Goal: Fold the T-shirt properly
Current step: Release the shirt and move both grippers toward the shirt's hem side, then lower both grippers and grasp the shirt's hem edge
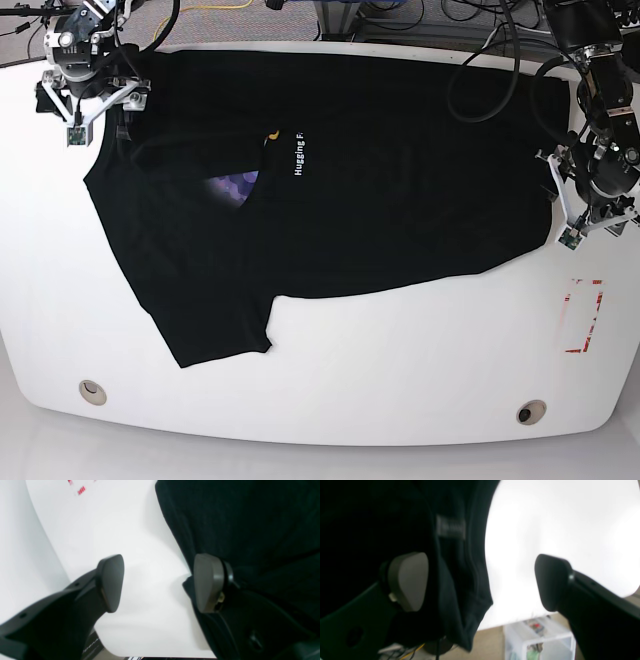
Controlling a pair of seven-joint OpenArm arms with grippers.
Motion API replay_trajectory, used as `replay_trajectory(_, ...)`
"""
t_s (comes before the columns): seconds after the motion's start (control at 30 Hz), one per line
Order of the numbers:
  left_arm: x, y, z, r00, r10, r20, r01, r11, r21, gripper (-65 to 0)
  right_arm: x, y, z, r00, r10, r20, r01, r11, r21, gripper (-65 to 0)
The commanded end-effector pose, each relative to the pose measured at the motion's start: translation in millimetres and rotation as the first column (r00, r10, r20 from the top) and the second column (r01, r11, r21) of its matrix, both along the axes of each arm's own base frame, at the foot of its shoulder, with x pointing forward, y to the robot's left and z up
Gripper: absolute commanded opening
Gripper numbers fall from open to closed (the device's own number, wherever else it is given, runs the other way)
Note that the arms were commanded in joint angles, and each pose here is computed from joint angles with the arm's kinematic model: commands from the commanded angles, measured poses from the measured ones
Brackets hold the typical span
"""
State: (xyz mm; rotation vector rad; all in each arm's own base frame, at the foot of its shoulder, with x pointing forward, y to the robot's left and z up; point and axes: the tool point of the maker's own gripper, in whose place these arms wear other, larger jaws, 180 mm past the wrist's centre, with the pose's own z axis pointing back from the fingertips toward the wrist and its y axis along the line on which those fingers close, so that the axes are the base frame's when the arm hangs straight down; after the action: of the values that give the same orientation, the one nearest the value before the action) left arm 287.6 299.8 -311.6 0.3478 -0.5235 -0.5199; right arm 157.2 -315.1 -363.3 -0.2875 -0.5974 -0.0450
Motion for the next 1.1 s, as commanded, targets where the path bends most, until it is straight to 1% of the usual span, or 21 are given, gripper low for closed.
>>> replay_trajectory(0.0,12.4,4.7,18.8,0.998,-0.005,0.059,0.004,1.000,0.022,-24.2,17.8,-4.1,12.0,0.999,0.020,0.048,-0.019,1.000,-0.023,0.0)
replay_trajectory(0.17,15.7,4.8,21.8,0.997,-0.004,0.071,0.002,1.000,0.021,-24.2,60.2,-1.1,18.8,0.991,0.052,0.121,-0.052,0.999,-0.001,0.0)
replay_trajectory(0.27,16.1,3.9,21.7,0.997,-0.004,0.072,0.002,1.000,0.018,-24.2,86.7,0.7,19.0,0.986,0.064,0.155,-0.069,0.997,0.027,0.0)
replay_trajectory(0.43,22.0,-3.7,22.8,0.996,0.000,0.092,0.001,1.000,-0.010,-24.2,129.0,-9.0,22.6,0.977,0.066,0.201,-0.081,0.995,0.065,-0.2)
replay_trajectory(0.6,22.5,4.0,28.0,0.993,0.034,0.114,-0.032,0.999,-0.018,-24.2,171.4,-26.8,29.2,0.967,0.053,0.251,-0.083,0.990,0.110,-0.2)
replay_trajectory(0.8,22.2,0.5,26.0,0.990,0.062,0.127,-0.055,0.997,-0.056,-24.2,217.0,-37.2,27.8,0.945,0.085,0.314,-0.140,0.977,0.158,-0.2)
replay_trajectory(1.03,21.2,4.7,27.4,0.988,0.081,0.135,-0.073,0.995,-0.062,-24.2,245.3,-37.5,11.2,0.929,0.083,0.361,-0.178,0.955,0.238,-0.2)
replay_trajectory(1.07,21.3,4.4,27.4,0.988,0.080,0.135,-0.072,0.995,-0.063,-24.2,249.2,-36.2,6.4,0.925,0.079,0.371,-0.184,0.949,0.257,-0.2)
